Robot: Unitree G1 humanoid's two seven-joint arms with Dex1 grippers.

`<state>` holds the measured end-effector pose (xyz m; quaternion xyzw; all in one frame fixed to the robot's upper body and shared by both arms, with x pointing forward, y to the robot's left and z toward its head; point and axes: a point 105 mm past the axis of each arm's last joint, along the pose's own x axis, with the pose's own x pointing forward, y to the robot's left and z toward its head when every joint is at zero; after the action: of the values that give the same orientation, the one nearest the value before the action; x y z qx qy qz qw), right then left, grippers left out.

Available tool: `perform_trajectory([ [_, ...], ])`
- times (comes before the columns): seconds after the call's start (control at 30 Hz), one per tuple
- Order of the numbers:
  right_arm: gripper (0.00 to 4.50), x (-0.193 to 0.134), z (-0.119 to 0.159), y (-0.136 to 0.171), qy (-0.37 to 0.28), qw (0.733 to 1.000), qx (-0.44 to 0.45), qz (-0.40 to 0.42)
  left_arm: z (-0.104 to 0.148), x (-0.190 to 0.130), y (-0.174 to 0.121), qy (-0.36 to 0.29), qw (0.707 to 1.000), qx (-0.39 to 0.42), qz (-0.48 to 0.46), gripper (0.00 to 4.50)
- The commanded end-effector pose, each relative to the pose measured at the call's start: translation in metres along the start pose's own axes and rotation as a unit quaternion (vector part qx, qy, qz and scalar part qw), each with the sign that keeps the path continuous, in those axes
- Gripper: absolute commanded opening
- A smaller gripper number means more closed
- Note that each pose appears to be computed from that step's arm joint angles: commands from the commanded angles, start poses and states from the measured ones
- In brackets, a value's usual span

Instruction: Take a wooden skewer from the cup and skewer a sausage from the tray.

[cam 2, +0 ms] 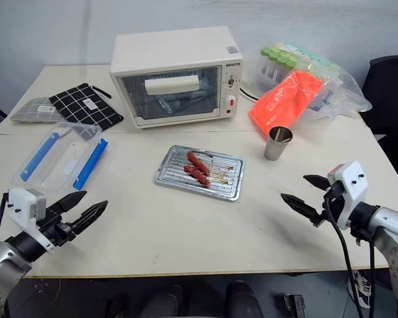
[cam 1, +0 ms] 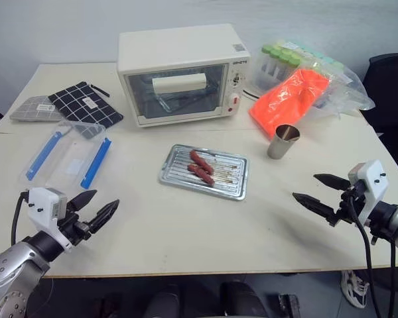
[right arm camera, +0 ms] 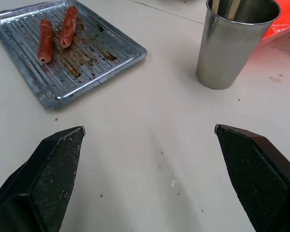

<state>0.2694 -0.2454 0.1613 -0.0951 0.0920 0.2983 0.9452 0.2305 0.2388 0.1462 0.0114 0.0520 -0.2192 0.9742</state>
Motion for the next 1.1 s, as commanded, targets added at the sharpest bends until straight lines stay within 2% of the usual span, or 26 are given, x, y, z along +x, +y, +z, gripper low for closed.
perform_trajectory([
  [0.03, 4.5, 0.001, 0.006, 0.002, -0.009, 1.0, -0.016, 0.006, 0.007, 0.002, -0.007, -0.004, 0.999, 0.034, -0.013, 3.69],
  [0.43, 4.5, 0.009, 0.012, 0.0, -0.015, 1.0, -0.022, 0.007, 0.017, 0.006, -0.005, -0.033, 0.999, 0.015, -0.001, 3.69],
  [0.47, 4.5, 0.009, 0.013, 0.0, -0.017, 1.0, -0.013, 0.009, 0.018, 0.007, -0.007, -0.038, 0.999, 0.011, -0.006, 4.05],
  [0.53, 4.5, 0.009, 0.013, 0.0, -0.019, 1.0, -0.007, 0.01, 0.02, 0.008, -0.009, -0.043, 0.999, 0.008, -0.015, 4.47],
  [0.77, 4.5, 0.016, 0.018, -0.006, -0.037, 0.999, -0.008, -0.021, 0.024, 0.015, -0.01, -0.042, 0.999, 0.015, -0.023, 4.47],
  [0.93, 4.5, 0.02, 0.037, -0.014, -0.097, 0.993, 0.021, -0.06, 0.042, 0.026, -0.024, -0.066, 0.994, -0.011, -0.085, 4.47],
  [1.1, 4.5, 0.034, 0.051, -0.022, -0.134, 0.986, 0.038, -0.091, 0.058, 0.039, -0.054, -0.059, 0.977, -0.005, -0.206, 4.47],
])
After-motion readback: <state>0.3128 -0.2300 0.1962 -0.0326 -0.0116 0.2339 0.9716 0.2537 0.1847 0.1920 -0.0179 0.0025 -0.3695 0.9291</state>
